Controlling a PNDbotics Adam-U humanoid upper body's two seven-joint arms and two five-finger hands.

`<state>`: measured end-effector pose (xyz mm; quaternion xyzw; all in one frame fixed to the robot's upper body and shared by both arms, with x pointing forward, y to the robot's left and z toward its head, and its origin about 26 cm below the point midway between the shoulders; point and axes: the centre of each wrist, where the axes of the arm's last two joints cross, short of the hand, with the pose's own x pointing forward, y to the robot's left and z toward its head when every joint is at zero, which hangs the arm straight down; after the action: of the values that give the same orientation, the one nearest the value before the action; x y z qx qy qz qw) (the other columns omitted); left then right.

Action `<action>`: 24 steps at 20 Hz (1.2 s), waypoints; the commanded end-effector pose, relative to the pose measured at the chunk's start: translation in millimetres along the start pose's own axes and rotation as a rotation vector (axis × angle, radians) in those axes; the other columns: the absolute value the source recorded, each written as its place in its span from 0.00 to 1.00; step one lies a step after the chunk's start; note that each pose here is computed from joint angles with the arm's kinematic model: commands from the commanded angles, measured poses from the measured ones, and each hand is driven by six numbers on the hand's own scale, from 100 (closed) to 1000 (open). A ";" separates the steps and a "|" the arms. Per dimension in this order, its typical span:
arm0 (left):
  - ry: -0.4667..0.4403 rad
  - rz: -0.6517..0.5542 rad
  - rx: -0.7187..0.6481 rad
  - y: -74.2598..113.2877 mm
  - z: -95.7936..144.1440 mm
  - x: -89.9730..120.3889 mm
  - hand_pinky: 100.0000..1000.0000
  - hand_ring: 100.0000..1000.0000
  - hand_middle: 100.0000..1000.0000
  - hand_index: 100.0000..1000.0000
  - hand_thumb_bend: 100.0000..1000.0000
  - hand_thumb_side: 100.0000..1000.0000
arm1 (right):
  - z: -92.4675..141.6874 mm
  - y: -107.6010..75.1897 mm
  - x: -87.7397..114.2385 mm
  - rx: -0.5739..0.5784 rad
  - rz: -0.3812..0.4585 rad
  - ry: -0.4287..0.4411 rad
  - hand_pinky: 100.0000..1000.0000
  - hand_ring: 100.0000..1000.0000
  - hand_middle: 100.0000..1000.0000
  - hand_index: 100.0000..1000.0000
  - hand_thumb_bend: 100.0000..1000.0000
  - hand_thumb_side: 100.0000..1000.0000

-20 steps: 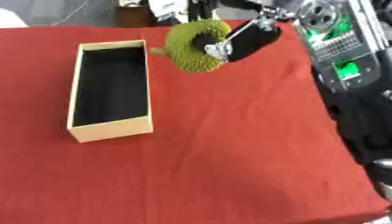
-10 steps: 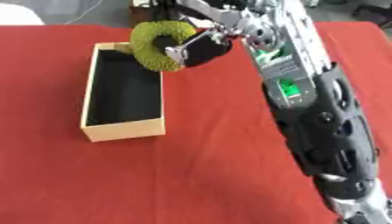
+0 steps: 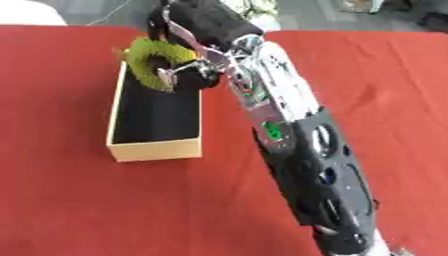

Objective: Pick up objects on the table and place them in the box.

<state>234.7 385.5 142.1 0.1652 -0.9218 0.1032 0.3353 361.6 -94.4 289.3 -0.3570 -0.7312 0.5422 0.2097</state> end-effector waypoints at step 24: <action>0.003 0.009 -0.013 -3.1 -2.6 3.3 0.50 0.61 0.72 0.60 0.04 0.67 | -5.8 32.7 -14.7 0.018 -0.041 0.148 0.84 0.87 0.78 0.90 0.00 0.26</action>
<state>235.9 382.7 140.4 0.1586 -0.9189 0.1068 0.3449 388.8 -93.0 248.9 -0.3652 -0.7084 0.5288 0.2917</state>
